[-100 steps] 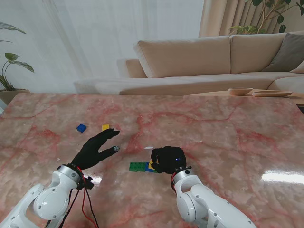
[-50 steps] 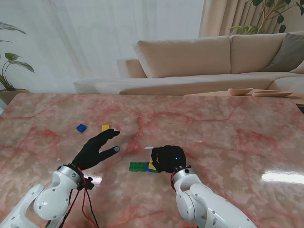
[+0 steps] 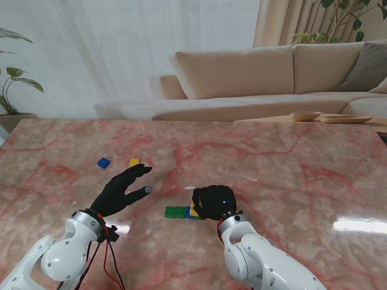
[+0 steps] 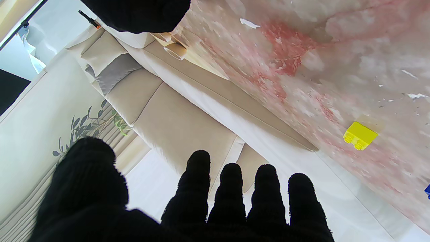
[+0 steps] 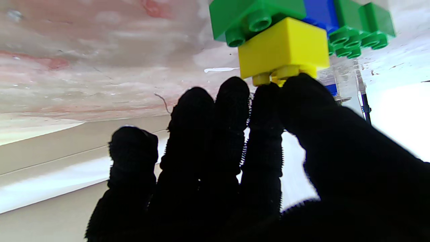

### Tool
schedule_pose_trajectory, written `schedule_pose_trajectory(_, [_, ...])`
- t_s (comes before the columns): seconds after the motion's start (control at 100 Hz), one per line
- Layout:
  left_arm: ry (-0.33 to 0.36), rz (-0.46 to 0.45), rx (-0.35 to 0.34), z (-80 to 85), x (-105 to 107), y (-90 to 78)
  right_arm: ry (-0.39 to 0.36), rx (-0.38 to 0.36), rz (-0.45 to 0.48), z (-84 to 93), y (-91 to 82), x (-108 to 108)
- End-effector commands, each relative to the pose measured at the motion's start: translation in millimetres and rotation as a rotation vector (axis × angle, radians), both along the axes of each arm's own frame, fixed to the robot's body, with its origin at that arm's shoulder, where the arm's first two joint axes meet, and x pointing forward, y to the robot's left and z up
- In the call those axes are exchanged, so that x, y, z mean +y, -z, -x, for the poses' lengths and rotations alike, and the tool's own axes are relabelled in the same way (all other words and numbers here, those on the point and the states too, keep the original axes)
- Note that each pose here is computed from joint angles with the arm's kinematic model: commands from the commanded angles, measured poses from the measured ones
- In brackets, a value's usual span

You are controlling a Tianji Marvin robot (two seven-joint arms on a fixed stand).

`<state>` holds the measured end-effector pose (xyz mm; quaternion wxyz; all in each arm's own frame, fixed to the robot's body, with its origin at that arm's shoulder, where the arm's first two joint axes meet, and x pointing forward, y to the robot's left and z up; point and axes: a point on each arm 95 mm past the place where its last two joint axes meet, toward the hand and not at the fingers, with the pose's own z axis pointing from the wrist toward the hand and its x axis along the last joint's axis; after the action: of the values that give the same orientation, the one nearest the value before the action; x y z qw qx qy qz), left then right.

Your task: Build a two-level staggered structure with toy bricks

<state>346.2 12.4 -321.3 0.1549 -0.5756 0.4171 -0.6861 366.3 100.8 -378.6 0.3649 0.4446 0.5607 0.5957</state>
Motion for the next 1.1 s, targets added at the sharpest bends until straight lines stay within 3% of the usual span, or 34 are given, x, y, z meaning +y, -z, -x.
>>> schedule_pose_trajectory(0.0, [-0.001, 0.000, 0.006, 2.5, -0.8, 1.1, 0.005, 0.033, 0.020, 8.1, 12.9, -4.0])
schedule_pose_trajectory(0.75, [-0.003, -0.006, -0.006, 4.0, -0.4, -3.3, -0.038, 0.059, 0.091, 13.1, 37.7, -6.8])
schedule_pose_trajectory(1.09, [0.000, -0.004, -0.010, 3.5, -2.4, -4.3, -0.045, 0.040, 0.093, 14.8, 38.0, -9.1])
